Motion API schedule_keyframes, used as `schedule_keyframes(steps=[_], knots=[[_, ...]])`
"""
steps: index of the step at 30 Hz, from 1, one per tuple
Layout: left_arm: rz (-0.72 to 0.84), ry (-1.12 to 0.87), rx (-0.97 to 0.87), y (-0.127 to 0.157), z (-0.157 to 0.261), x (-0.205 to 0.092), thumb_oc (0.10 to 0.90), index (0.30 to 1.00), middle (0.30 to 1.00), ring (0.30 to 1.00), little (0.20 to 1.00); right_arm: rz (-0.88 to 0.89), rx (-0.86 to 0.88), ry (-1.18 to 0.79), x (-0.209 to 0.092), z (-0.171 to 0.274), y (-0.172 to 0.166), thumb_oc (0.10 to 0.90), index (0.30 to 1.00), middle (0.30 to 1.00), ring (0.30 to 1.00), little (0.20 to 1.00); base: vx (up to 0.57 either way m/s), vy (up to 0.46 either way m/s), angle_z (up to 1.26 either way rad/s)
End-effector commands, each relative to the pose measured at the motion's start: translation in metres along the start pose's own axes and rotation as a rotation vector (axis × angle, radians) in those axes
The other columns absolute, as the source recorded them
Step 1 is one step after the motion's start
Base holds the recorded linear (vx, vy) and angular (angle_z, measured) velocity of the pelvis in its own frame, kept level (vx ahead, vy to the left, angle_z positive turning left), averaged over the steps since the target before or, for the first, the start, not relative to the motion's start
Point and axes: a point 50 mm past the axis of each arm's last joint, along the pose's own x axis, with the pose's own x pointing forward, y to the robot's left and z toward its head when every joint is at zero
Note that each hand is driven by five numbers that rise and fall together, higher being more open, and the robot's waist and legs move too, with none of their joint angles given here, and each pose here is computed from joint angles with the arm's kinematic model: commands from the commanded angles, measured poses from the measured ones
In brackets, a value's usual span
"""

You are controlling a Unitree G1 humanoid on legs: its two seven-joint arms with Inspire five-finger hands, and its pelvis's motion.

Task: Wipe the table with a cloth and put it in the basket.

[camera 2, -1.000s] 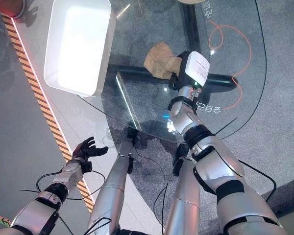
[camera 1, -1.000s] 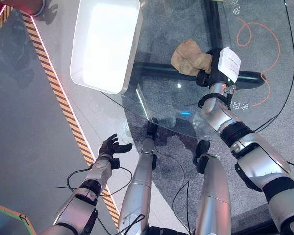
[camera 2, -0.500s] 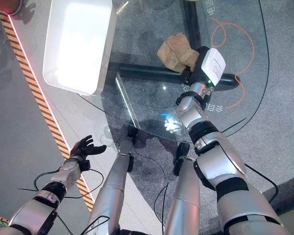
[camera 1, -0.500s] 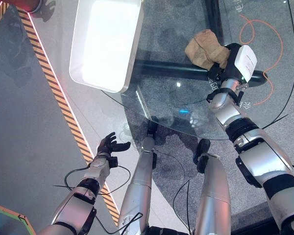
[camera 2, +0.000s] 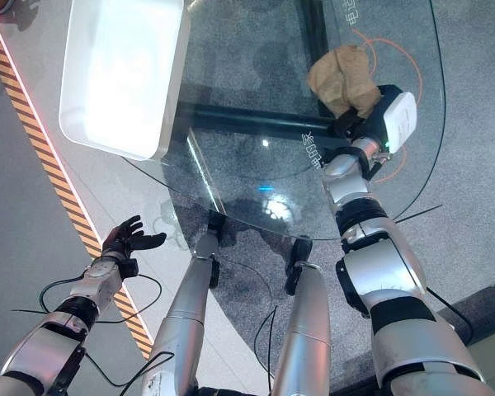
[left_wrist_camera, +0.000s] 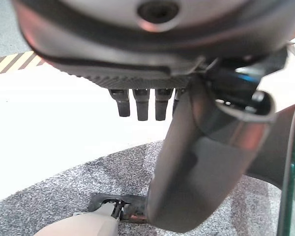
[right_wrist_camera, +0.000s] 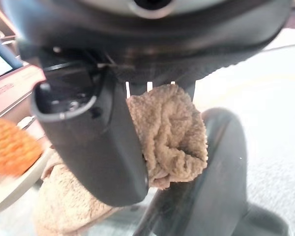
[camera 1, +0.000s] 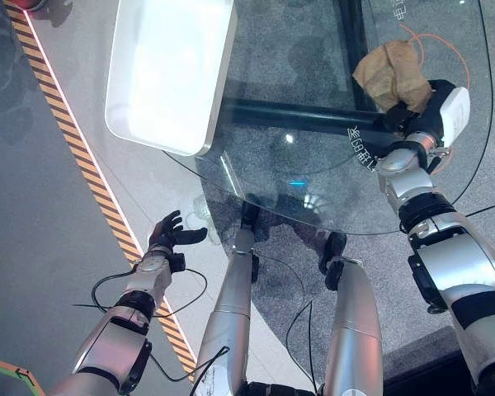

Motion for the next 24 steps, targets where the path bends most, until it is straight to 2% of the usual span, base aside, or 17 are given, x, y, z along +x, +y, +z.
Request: schedule_keyframes(steps=[1, 15, 19, 24], knots=[[0.107, 0.037, -0.036, 0.032, -0.002, 0.002, 0.800, 0.900, 0.900, 0.900, 0.900, -0.378, -0.202, 0.238, 0.037, -0.075, -0.098, 0.100, 0.300, 0.300, 0.300, 0.200, 0.00, 0.000, 0.00], [0.134, 0.031, -0.040, 0.046, 0.006, 0.003, 0.800, 0.900, 0.900, 0.900, 0.900, -0.434, -0.090, 0.333, 0.035, -0.090, -0.107, 0.100, 0.300, 0.300, 0.300, 0.200, 0.00, -0.002, -0.01], [0.142, 0.033, -0.037, 0.049, 0.009, 0.004, 0.800, 0.900, 0.900, 0.900, 0.900, -0.413, -0.078, 0.309, 0.037, -0.087, -0.106, 0.100, 0.300, 0.300, 0.300, 0.200, 0.00, 0.000, 0.00], [0.139, 0.031, -0.034, 0.048, 0.014, 0.005, 0.800, 0.900, 0.900, 0.900, 0.900, -0.330, -0.087, 0.179, 0.040, -0.067, -0.094, 0.100, 0.300, 0.300, 0.300, 0.200, 0.00, 0.000, 0.00]])
